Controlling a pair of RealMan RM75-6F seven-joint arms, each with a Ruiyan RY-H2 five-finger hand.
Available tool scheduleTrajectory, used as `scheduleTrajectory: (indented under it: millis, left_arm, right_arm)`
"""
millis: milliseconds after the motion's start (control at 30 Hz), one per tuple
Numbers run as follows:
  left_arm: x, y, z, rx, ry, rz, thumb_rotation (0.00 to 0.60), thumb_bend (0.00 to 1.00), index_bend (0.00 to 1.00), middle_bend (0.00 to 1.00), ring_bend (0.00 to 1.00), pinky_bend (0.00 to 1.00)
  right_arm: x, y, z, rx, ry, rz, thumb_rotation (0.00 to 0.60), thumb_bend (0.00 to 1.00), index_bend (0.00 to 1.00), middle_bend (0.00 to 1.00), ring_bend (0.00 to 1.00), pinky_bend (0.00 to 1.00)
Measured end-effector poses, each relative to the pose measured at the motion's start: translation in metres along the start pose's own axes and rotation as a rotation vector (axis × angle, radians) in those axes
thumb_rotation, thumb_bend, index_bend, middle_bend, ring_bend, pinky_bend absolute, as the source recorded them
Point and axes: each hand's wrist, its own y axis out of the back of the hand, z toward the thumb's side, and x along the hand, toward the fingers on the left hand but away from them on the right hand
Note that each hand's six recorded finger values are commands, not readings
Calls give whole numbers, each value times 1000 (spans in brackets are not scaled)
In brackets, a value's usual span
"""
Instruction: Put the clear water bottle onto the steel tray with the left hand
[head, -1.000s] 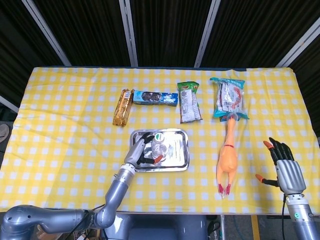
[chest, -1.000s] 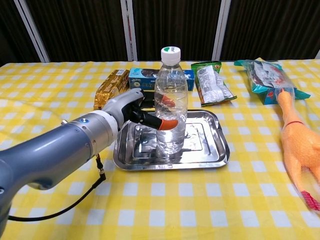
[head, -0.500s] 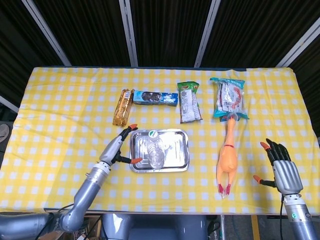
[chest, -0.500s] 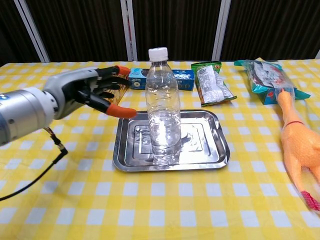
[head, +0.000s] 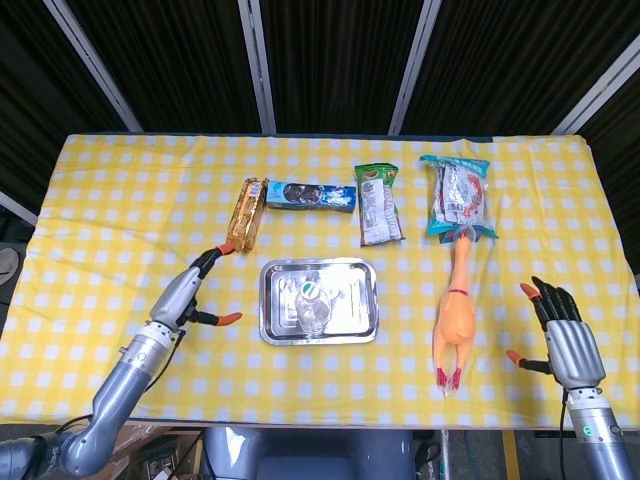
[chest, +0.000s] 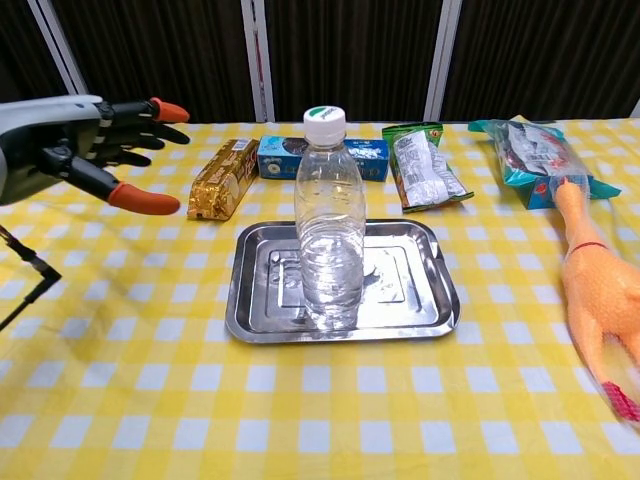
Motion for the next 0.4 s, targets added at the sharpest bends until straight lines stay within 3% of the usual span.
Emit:
scheduleTrajectory:
  millis: [67, 200, 400]
  left_arm:
    - [-12, 11, -7, 118, 4, 44, 600, 236, 102, 101, 0, 0]
    - [-50, 46, -30, 413, 53, 202, 600, 241, 115, 109, 0, 0]
    - [-123, 88, -81, 681, 200, 413, 600, 246, 143, 115, 0, 0]
  right_arm:
    - [1, 2, 0, -3, 1, -5, 600, 49, 110, 0, 4, 0]
    - [2, 5, -1, -7, 2, -12, 600, 49, 111, 0, 4, 0]
    - [2, 5, 0, 16, 10, -6, 600, 49, 111, 0, 4, 0]
